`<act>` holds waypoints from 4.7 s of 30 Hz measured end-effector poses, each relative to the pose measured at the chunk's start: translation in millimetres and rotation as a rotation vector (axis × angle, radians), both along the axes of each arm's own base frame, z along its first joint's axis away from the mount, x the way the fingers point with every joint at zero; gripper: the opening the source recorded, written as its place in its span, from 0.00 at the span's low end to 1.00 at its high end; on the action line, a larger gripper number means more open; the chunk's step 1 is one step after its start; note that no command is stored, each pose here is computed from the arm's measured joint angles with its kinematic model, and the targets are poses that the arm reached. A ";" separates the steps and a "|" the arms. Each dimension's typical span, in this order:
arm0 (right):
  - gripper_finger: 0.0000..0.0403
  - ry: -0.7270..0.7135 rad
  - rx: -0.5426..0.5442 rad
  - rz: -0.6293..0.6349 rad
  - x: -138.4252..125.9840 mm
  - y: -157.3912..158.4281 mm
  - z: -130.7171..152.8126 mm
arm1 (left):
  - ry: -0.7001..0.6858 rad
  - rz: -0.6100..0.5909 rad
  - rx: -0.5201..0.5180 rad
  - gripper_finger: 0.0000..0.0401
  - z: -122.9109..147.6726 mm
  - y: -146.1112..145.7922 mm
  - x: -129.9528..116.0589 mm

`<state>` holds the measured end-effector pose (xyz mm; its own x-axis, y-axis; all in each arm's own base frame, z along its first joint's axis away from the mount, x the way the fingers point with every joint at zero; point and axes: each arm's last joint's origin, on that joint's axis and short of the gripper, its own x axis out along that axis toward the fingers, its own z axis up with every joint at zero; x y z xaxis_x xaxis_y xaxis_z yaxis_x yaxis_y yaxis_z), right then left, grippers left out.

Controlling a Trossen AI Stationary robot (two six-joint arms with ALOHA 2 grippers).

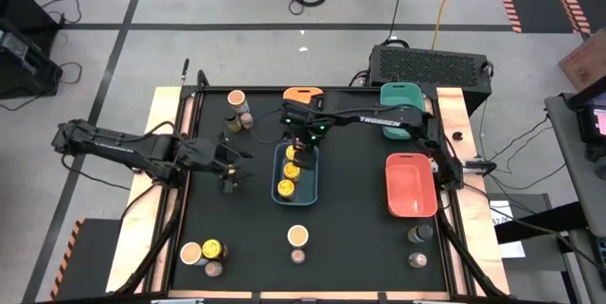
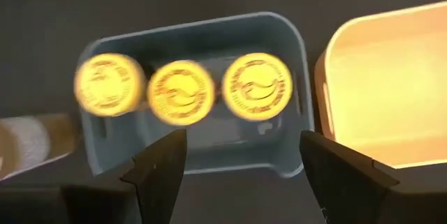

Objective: Sort spices by type
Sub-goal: Put the yellow seasoning bottle into the dark blue bin

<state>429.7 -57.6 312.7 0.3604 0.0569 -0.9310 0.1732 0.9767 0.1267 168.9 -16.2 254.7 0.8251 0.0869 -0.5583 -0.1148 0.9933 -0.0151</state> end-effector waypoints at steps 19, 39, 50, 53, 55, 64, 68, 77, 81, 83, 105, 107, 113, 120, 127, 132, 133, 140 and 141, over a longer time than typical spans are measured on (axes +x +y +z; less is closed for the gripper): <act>0.68 -0.167 -0.219 0.368 -19.5 113.4 34.5 | 0.661 0.073 0.003 0.66 9.9 1.3 7.5; 0.68 -0.481 -0.191 0.302 -98.3 112.1 -1.0 | 0.847 -0.014 0.051 0.66 -16.4 -1.7 27.4; 0.68 -0.597 -0.167 0.336 -103.0 131.3 5.1 | 0.927 -0.028 0.032 0.66 -30.1 -3.6 36.6; 0.68 -0.602 -0.166 0.353 -103.6 135.8 5.0 | 0.957 -0.035 0.036 0.67 -35.6 -4.1 40.9; 0.68 -0.604 -0.164 0.358 -104.0 137.7 5.1 | 0.972 -0.036 0.036 0.67 -38.8 -4.4 43.0; 0.68 -0.603 -0.161 0.360 -104.4 140.2 4.7 | 1.036 -0.081 0.007 0.61 -43.3 -5.7 40.9; 0.68 -0.602 -0.160 0.357 -104.2 139.9 4.6 | 1.052 -0.073 0.007 0.59 -43.2 -5.4 39.4; 0.68 -0.604 -0.160 0.359 -104.1 140.0 4.7 | 1.026 -0.079 -0.004 0.59 -40.9 -6.1 42.5; 0.68 -0.572 -0.164 0.366 -106.5 139.4 2.7 | 0.959 -0.089 -0.020 0.59 -23.7 -7.5 52.1; 0.68 -0.544 -0.164 0.367 -108.4 138.9 1.0 | 0.911 -0.092 -0.024 0.59 -8.6 -8.2 58.3; 0.68 -0.585 -0.282 0.123 -202.4 108.0 35.5 | 0.622 -0.222 0.083 0.59 77.0 6.0 198.4; 0.68 -0.611 -0.275 0.090 -213.0 104.8 29.6 | 0.619 -0.242 0.082 0.59 74.0 11.4 215.3; 0.68 -0.693 -0.241 0.046 -234.2 99.2 10.5 | 0.700 -0.289 0.113 0.59 54.2 26.4 244.3; 0.68 -0.763 -0.227 0.032 -239.3 97.9 -7.5 | 0.759 -0.320 0.127 0.59 27.2 39.2 260.2; 0.68 -0.763 -0.232 0.038 -233.7 99.5 -13.2 | 0.853 -0.319 0.099 0.59 9.1 44.1 262.0; 0.68 -0.754 -0.234 0.041 -231.7 100.1 -15.1 | 0.874 -0.322 0.095 0.59 5.7 43.6 262.0; 0.68 -0.755 -0.235 0.041 -231.6 100.1 -15.0 | 0.882 -0.322 0.093 0.59 5.0 43.8 261.5; 0.68 -0.781 -0.231 0.037 -230.5 100.4 -12.7 | 0.910 -0.321 0.093 0.59 -3.5 44.3 260.0; 0.68 -0.781 -0.230 0.037 -230.5 100.4 -12.7 | 0.909 -0.321 0.093 0.59 -3.7 44.2 260.2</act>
<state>199.2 42.8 300.1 0.9123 -0.0808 -0.4016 0.0851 0.9963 -0.0071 429.1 28.1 251.0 0.0742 0.0088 -0.9972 0.2332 0.9721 0.0260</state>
